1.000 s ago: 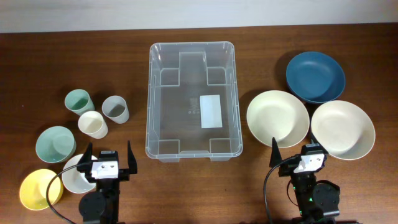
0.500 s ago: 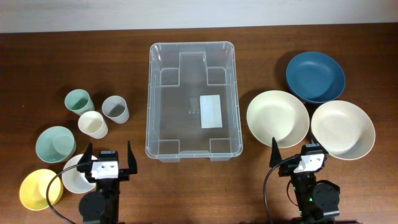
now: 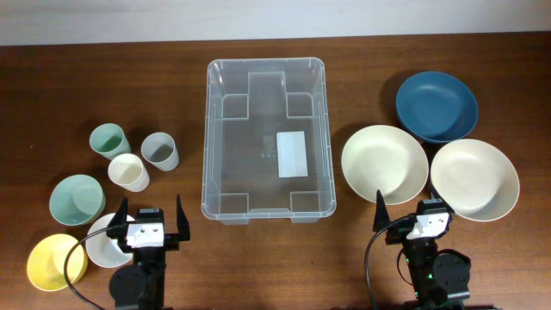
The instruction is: Pack container
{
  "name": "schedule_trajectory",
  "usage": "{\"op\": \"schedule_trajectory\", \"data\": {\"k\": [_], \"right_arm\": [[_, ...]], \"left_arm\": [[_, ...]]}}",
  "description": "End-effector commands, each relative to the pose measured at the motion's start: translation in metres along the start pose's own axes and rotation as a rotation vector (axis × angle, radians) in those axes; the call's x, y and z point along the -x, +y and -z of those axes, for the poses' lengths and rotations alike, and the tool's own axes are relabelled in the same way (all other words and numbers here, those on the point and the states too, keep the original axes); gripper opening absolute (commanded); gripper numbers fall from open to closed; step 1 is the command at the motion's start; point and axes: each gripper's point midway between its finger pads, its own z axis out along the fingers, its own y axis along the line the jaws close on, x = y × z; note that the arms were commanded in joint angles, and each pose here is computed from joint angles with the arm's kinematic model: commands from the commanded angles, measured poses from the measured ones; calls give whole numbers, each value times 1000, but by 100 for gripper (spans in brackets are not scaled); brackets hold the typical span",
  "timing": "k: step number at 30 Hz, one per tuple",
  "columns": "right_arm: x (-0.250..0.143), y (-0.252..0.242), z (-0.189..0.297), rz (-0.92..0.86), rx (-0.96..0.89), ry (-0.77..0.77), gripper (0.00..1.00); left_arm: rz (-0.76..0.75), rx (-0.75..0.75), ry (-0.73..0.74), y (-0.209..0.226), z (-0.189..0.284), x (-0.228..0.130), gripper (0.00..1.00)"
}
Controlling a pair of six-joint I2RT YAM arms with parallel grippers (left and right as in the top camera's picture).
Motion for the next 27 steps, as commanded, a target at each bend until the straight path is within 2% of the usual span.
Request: {"op": "schedule_trajectory", "data": {"k": [1,19,27], "right_arm": [[-2,5,0,6,27,3,99],[-3,-3,0,2,-17,9,99],[-9,-12,-1,-81,-71,34,99]], "left_arm": [[-15,-3,0,0,0,-2,100],[-15,-3,0,0,0,-2,100],[-15,-3,0,0,0,-2,100]]}}
